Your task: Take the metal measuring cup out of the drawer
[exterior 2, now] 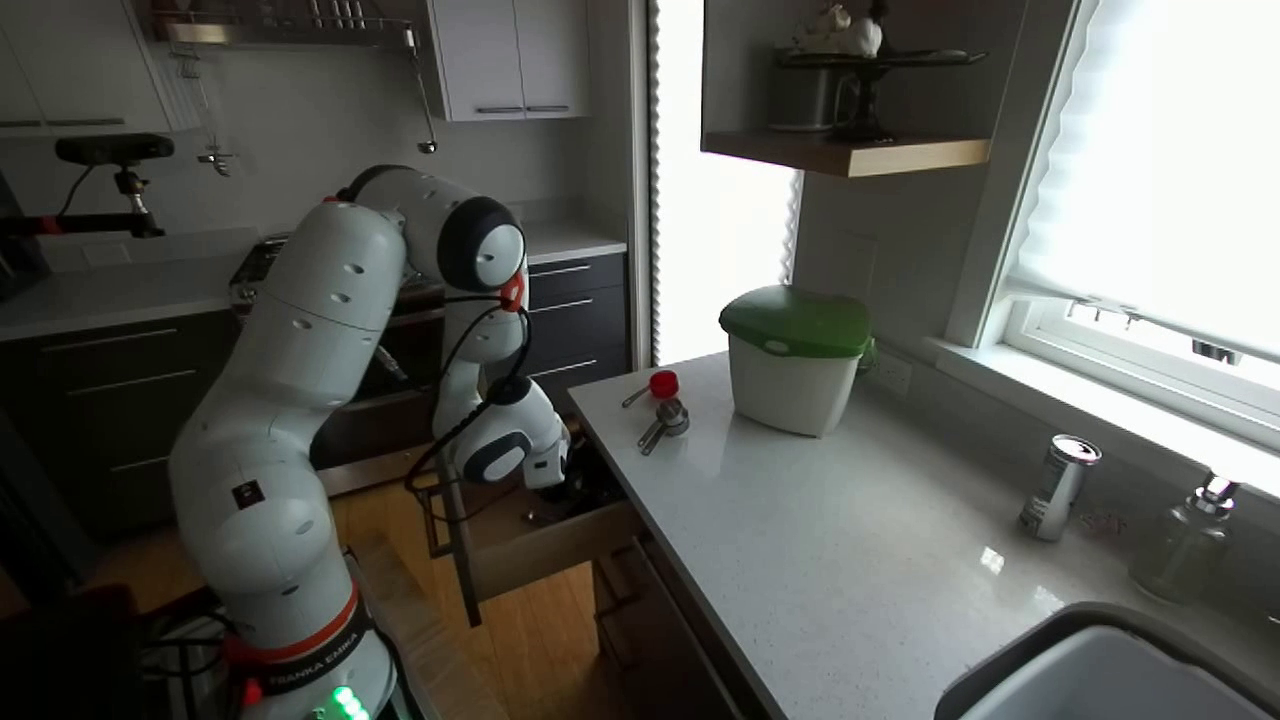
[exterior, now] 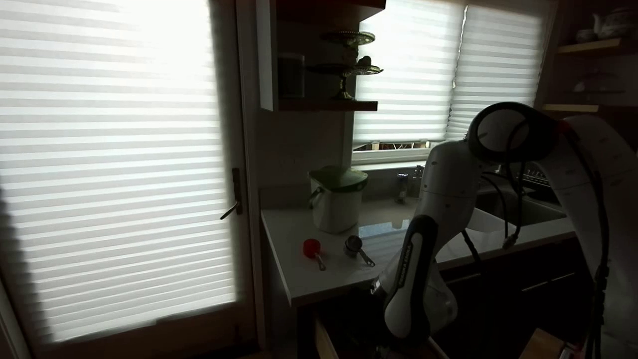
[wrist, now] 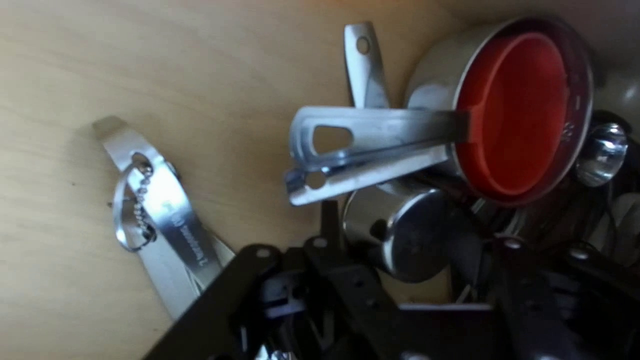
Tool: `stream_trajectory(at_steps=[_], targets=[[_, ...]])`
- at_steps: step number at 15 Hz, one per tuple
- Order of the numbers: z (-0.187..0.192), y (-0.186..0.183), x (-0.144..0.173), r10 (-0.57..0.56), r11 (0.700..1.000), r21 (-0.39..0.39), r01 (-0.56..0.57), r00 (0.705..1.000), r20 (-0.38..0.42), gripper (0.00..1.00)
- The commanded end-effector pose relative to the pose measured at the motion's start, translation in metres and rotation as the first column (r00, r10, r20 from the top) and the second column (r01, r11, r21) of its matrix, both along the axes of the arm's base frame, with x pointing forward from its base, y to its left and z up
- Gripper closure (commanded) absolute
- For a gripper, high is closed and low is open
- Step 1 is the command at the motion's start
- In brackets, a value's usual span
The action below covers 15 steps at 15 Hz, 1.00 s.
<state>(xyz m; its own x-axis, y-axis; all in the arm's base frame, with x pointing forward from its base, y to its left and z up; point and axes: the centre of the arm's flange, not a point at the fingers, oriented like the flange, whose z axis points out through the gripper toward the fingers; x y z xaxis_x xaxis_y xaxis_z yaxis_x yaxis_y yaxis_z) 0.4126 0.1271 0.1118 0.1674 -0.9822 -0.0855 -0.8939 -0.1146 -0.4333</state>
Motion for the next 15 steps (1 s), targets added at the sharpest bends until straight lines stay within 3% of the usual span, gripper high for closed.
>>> stream_trajectory(at_steps=[1, 8, 9, 13, 15], targets=[[0.004, -0.006, -0.026, 0.025, 0.998, -0.045, -0.033, 0.986, -0.162, 0.57], [0.015, -0.027, -0.053, 0.034, 0.99, -0.117, -0.083, 0.929, -0.368, 0.49], [0.016, -0.029, -0.054, 0.048, 0.988, -0.119, -0.099, 0.927, -0.371, 0.47], [0.03, -0.027, -0.051, 0.098, 0.981, -0.125, -0.145, 0.942, -0.321, 0.22], [0.038, -0.026, -0.047, 0.115, 0.979, -0.127, -0.159, 0.947, -0.299, 0.16]])
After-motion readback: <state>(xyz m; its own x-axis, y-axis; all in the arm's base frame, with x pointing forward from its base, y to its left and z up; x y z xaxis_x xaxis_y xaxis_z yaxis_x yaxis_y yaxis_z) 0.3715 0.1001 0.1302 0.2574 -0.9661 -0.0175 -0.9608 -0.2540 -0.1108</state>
